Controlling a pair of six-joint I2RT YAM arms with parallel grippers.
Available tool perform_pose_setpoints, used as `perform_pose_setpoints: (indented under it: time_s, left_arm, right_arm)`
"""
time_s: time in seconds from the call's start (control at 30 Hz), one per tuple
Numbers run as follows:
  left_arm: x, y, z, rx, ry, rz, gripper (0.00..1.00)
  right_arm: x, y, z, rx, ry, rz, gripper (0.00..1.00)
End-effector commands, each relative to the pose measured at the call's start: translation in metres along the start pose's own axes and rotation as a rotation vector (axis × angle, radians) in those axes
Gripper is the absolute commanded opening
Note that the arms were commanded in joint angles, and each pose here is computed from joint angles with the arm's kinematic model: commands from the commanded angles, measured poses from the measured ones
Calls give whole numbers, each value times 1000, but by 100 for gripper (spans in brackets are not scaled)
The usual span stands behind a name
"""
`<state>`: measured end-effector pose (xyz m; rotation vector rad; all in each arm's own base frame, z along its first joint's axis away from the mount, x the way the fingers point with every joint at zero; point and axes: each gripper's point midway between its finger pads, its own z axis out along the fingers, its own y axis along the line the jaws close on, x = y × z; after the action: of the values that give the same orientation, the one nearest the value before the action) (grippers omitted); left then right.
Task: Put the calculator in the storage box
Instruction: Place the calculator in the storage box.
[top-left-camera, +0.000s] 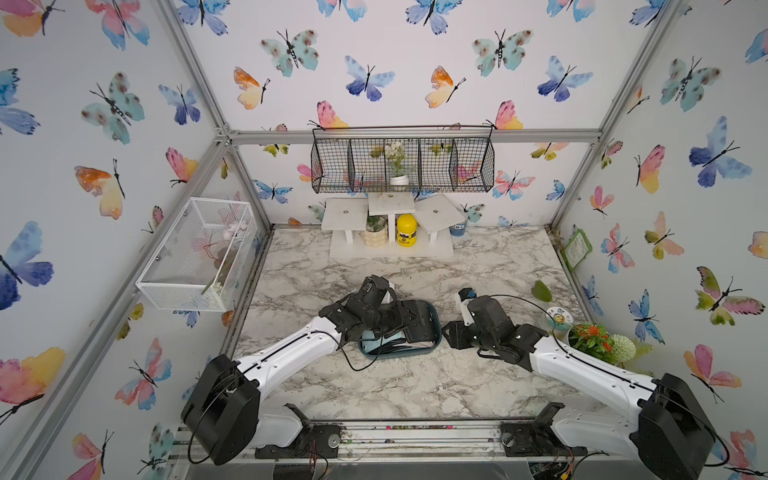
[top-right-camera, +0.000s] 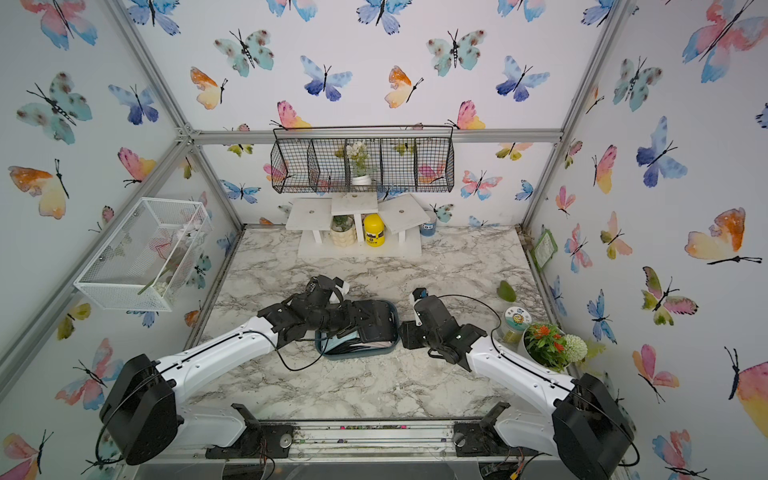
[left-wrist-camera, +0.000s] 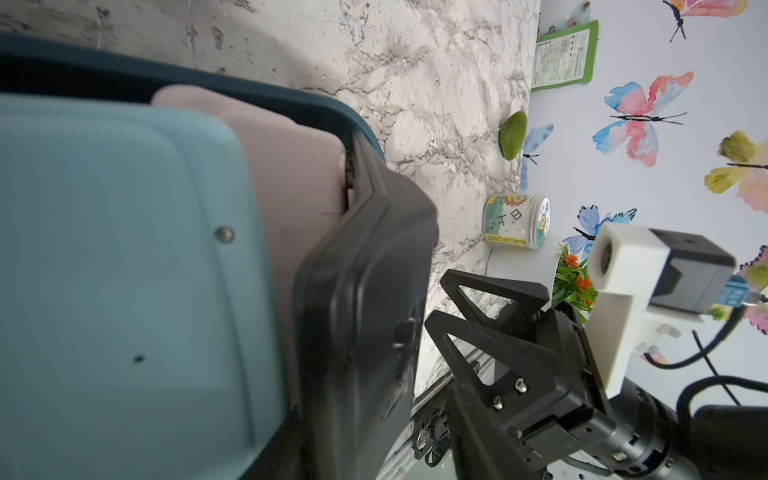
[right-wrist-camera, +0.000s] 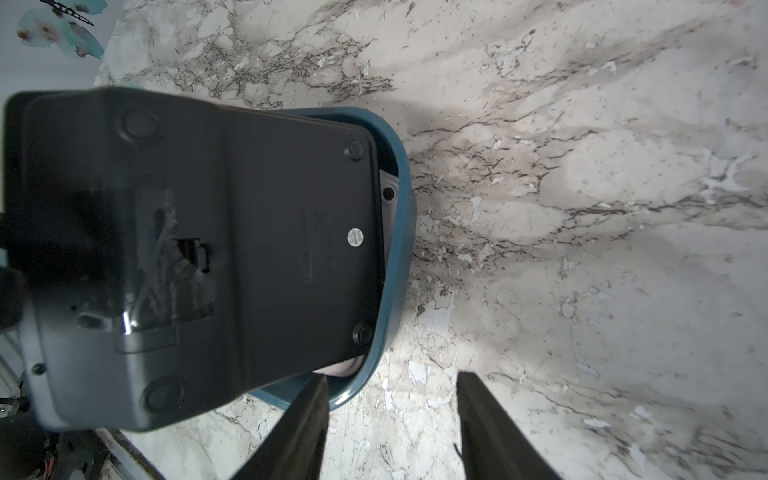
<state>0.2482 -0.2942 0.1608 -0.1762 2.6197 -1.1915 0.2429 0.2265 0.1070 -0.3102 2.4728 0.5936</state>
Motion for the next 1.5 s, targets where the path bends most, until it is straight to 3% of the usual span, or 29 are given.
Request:
perform_pose_setpoints:
  time_s: [0.0, 0.37, 0.6, 0.93, 1.2, 1.47]
  left_arm:
    - [4, 18, -9, -82, -3, -7, 55]
    - [-20, 11, -26, -125, -92, 66, 62]
    - [-37, -3, -12, -123, -84, 121, 61]
    - [-52, -8, 3, -132, -92, 142, 54]
    - [-74, -2, 0, -164, -124, 142, 47]
    - [-85, -2, -3, -171, -128, 153, 46]
  right_arm:
    - [-1, 3, 1, -20, 3, -13, 53]
    - [-14, 36, -2, -174, -2, -45, 56]
    - [-25, 49, -6, -230, -25, -69, 56]
    - [-34, 61, 2, -261, -5, -90, 55]
    - [-35, 84, 12, -336, 33, -114, 45]
    - [-36, 96, 10, -363, 36, -116, 42]
